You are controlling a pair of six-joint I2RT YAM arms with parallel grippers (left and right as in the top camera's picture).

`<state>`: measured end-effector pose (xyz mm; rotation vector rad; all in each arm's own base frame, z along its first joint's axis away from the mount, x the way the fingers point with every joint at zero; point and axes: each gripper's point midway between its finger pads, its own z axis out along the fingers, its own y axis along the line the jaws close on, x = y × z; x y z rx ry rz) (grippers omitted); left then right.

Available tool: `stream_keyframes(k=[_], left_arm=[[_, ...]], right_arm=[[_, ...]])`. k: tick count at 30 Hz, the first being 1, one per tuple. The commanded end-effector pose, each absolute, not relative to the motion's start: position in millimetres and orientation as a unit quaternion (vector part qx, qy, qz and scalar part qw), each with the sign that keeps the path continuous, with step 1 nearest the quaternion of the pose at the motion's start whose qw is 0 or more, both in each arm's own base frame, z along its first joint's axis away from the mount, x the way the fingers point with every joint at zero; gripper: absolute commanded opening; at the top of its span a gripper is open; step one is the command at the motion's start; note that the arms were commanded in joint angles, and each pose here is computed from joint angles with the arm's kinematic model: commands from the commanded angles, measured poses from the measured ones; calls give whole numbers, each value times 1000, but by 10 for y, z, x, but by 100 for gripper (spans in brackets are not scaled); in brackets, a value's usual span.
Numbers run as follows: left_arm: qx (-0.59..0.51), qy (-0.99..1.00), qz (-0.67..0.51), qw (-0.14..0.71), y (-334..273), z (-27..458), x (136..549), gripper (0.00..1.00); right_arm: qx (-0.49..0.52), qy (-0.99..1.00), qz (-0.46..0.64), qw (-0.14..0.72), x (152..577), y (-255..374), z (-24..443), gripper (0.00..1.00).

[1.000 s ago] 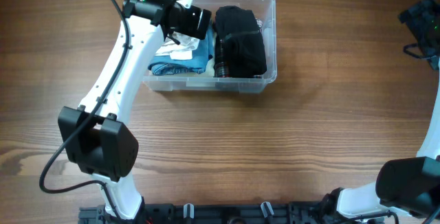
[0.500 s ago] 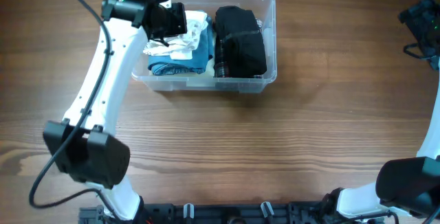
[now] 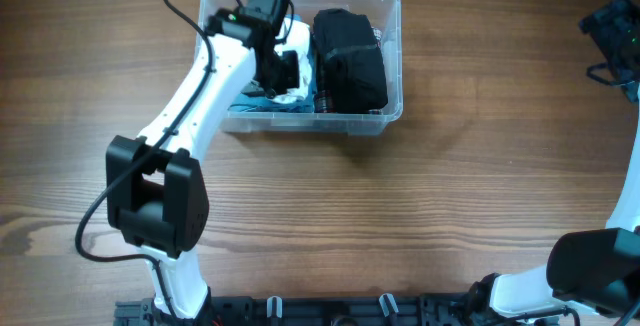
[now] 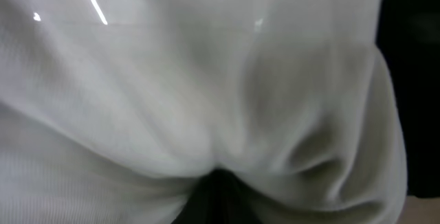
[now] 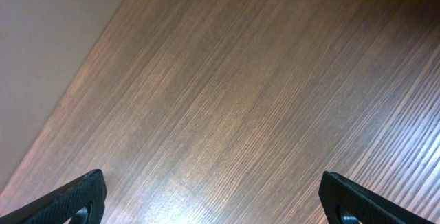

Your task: Pack container

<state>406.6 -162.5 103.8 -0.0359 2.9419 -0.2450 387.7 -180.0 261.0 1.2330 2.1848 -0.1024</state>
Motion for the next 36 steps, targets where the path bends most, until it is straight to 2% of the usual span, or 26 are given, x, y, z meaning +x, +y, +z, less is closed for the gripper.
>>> stream_keyframes(k=[1, 7, 10, 13, 17, 18, 20, 21, 22, 26, 36], left_arm=[[-32, 995, -86, 44, -1717, 608, 3796, 4], [-59, 993, -87, 53, -1493, 639, 3870, 4], [-72, 987, -104, 102, -1375, 1063, 4018, 4], [-66, 971, -133, 188, -1361, 1773, 4130, 4], [-49, 951, -156, 263, -1330, 2434, 4012, 4], [-47, 944, -163, 284, -1317, 2619, 3950, 14], [-46, 932, -174, 316, -1286, 2896, 3837, 41], [-44, 922, -182, 339, -1260, 3095, 3744, 73], [-43, 918, -185, 349, -1246, 3186, 3695, 100], [-41, 896, -195, 396, -1122, 3611, 3335, 100], [-95, 902, -70, 415, -316, 3750, 2160, 100]], right_arm=[[472, 826, -35, 307, 3891, -1784, 2581, 100], [472, 826, -35, 307, 3890, -1785, 2581, 100], [472, 826, -35, 307, 3891, -1784, 2581, 100], [472, 826, -35, 307, 3890, -1785, 2581, 100], [472, 826, -35, 308, 3890, -1785, 2583, 100], [472, 826, -35, 307, 3890, -1785, 2581, 100], [472, 826, -35, 307, 3891, -1784, 2581, 100], [472, 826, -35, 307, 3890, -1785, 2581, 100], [472, 826, -35, 308, 3890, -1785, 2583, 100], [472, 826, -35, 307, 3890, -1785, 2581, 100], [472, 826, -36, 307, 3890, -1785, 2581, 100]])
